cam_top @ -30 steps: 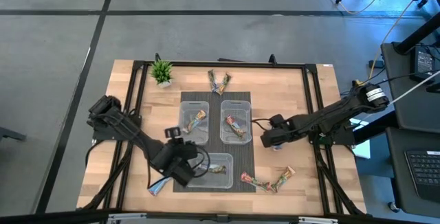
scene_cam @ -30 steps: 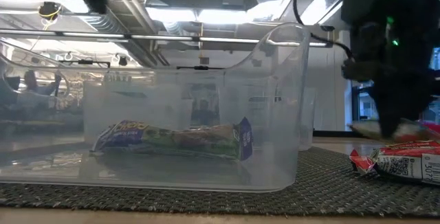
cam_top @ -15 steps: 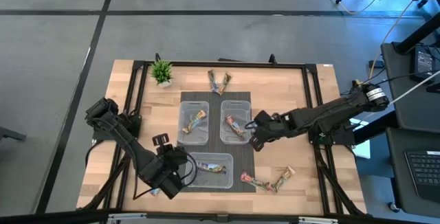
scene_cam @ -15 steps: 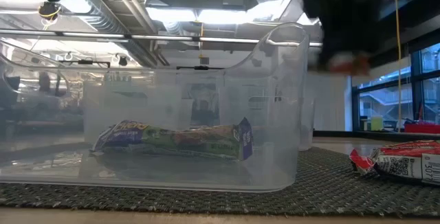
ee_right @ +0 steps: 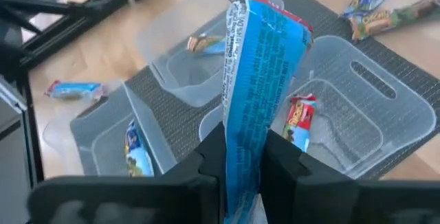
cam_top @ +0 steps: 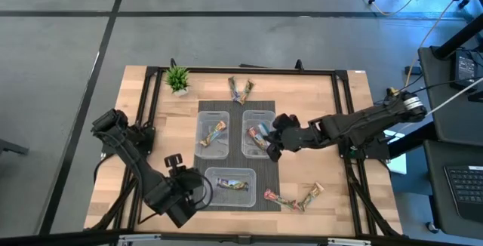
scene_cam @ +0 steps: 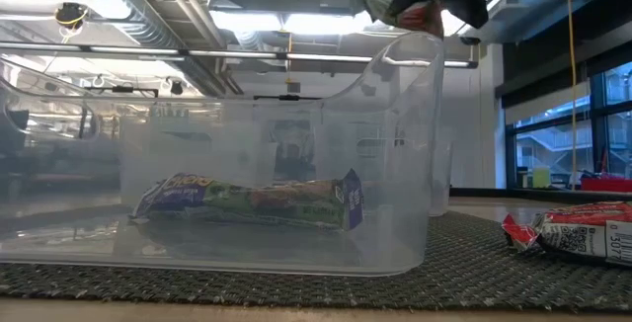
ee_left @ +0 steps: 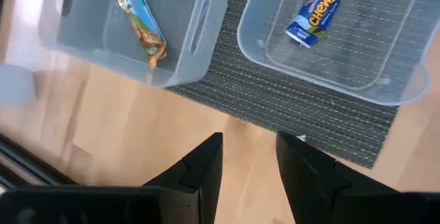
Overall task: Pick and place Granola Bars by type
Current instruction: Put the top red granola bar into the top right transparent bin
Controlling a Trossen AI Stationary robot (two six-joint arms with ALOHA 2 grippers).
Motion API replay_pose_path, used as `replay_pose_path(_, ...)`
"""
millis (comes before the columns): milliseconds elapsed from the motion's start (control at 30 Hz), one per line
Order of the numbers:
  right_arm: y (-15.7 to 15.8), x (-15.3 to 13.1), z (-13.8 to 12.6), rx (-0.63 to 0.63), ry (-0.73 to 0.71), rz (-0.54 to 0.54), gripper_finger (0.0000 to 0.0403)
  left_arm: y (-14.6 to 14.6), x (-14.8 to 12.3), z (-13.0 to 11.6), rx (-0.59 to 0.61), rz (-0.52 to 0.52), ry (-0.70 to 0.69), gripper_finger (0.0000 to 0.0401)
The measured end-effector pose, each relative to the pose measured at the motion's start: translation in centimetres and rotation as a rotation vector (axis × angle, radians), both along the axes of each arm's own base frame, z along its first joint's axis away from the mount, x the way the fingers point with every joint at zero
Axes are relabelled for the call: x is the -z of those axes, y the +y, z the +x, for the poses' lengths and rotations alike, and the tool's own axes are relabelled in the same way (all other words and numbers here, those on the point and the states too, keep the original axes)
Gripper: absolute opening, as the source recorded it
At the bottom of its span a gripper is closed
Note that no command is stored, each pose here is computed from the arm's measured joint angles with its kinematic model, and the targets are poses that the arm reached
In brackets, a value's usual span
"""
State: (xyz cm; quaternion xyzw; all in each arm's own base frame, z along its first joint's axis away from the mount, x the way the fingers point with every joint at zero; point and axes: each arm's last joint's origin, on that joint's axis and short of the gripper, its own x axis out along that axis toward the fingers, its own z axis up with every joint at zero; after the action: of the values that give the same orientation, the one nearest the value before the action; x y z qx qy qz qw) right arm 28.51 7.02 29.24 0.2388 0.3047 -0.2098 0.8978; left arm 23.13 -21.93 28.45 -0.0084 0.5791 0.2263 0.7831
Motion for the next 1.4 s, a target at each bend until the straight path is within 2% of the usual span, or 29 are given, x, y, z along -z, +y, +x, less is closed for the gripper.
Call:
replay_pose_path(133, -0.9, 0.8, 0.8, 0.090, 0.008, 0.034, 0.0064, -0.2, 0.1, -0.2, -0.071, -0.056, 0.024, 0.0130)
replay_pose_path(333, -2.4, 3.4, 2.6, 0.114, 0.111, 0.010, 0.0064, -0.4, 0.2, -0.6, -0.140, -0.054, -0.013, 0.0129)
replay_pose_path(533, -4.0, 6.0, 4.0, 0.146, 0.202, 0.027, 0.0064, 0.2, 3.5, -1.6, -0.253, -0.033, 0.099, 0.0129)
replay_pose_path(667, -4.8, 7.1, 4.5, 0.138, 0.245, 0.079, 0.0064, 0.4, 5.9, -2.1, -0.290, -0.051, 0.151, 0.0129)
replay_pose_path(900, -5.6, 8.4, 5.0, 0.150, 0.286, 0.094, 0.0064, 0.2, 9.1, -2.0, -0.306, -0.154, 0.110, 0.0129)
replay_pose_path(1133, -5.5, 9.8, 5.4, 0.144, 0.337, 0.085, 0.0064, 0.7, 10.5, -2.4, -0.317, -0.139, 0.111, 0.0129)
replay_pose_path(1400, -5.4, 10.3, 5.6, 0.097, 0.361, 0.085, 0.0066, 0.6, 10.6, -2.2, -0.330, -0.148, 0.060, 0.0130)
